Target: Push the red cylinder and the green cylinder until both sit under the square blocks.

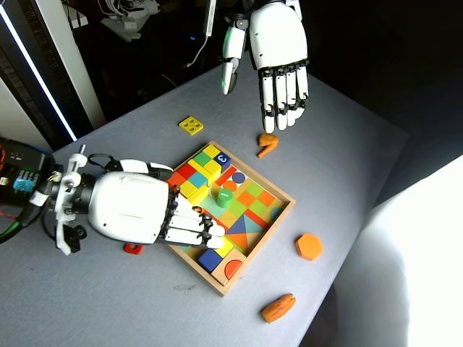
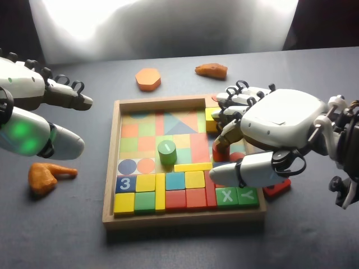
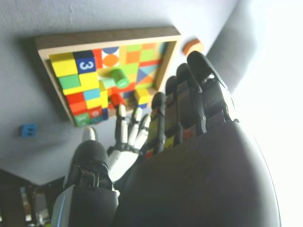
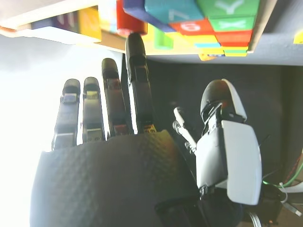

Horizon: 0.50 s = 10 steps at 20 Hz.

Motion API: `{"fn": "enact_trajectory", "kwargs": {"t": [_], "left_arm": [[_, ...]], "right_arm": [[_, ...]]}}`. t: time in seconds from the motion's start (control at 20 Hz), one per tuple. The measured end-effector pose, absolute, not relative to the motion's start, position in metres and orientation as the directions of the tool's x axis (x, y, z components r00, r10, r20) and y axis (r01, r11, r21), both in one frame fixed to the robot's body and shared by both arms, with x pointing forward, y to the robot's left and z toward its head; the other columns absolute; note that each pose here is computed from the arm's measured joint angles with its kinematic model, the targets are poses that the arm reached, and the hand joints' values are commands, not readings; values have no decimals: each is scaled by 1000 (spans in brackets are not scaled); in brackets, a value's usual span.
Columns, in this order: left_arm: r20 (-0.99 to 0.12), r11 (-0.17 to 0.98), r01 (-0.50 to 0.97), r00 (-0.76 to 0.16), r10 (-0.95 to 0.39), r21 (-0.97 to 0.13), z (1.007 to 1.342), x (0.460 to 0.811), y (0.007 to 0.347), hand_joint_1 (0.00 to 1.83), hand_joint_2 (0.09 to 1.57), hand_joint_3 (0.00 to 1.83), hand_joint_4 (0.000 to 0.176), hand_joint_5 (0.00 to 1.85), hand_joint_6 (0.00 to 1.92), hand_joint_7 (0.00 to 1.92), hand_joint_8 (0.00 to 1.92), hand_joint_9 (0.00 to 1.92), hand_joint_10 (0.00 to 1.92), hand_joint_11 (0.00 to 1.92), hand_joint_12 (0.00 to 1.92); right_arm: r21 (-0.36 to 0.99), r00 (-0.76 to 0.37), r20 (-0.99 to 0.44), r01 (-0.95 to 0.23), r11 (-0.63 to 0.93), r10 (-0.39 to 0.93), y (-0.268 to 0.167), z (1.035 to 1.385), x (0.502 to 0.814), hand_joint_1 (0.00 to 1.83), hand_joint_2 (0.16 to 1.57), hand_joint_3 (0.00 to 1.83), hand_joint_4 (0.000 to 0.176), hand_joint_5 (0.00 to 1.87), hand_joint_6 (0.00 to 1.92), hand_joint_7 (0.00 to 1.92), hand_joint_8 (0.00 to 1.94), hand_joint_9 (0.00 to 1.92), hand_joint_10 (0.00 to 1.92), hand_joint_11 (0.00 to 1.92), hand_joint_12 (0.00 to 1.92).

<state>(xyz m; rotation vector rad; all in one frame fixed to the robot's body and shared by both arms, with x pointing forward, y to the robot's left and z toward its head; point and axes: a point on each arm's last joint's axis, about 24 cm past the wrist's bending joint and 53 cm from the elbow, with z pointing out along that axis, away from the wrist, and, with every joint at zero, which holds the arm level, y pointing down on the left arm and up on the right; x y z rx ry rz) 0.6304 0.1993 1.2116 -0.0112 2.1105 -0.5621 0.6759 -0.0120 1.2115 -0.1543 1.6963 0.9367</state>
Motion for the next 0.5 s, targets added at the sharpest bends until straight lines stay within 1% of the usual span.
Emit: {"fn": "enact_trajectory", "kwargs": {"t": [0.1,0.2,0.25,0.3,0.4,0.45,0.5], "left_arm": [[-788,895,202,-576,-219,-397,1212,630,199,9,1290,2,49,104,2,168,0,197,0,0,766],[-788,896,202,-576,-217,-395,1211,630,199,44,1290,0,45,113,5,164,2,196,1,0,769],[-788,895,203,-576,-219,-396,1212,630,199,29,1290,1,52,102,2,155,1,187,1,0,740],[-788,896,202,-576,-217,-395,1211,630,199,26,1290,1,54,99,1,153,1,185,0,0,734],[-788,896,203,-576,-217,-395,1211,630,199,26,1290,1,54,99,1,153,1,185,0,0,734],[-788,896,203,-576,-217,-395,1211,630,199,37,1289,0,50,114,6,166,4,197,5,0,782],[-788,896,203,-575,-218,-396,1212,630,199,25,1287,0,52,102,2,164,2,201,5,0,782]], "right_arm": [[494,-356,-867,-537,683,348,-17,1208,676,0,1136,1,0,754,91,304,30,0,0,0,0],[486,-353,-872,-536,690,340,-20,1206,675,0,1140,3,0,754,91,299,25,0,0,0,0],[483,-350,-874,-534,694,339,-24,1205,675,0,1140,3,0,765,96,307,28,0,0,0,0],[479,-353,-875,-532,698,331,-27,1204,673,0,1140,3,0,767,97,309,28,0,0,0,0],[477,-355,-876,-531,700,328,-29,1202,671,0,1140,3,0,767,97,309,28,0,0,0,0],[469,-351,-880,-536,702,320,-29,1203,669,0,1141,3,0,762,95,301,24,0,0,0,0],[465,-351,-882,-540,701,315,-28,1203,668,0,1137,1,0,754,91,323,32,0,0,0,0]]}}
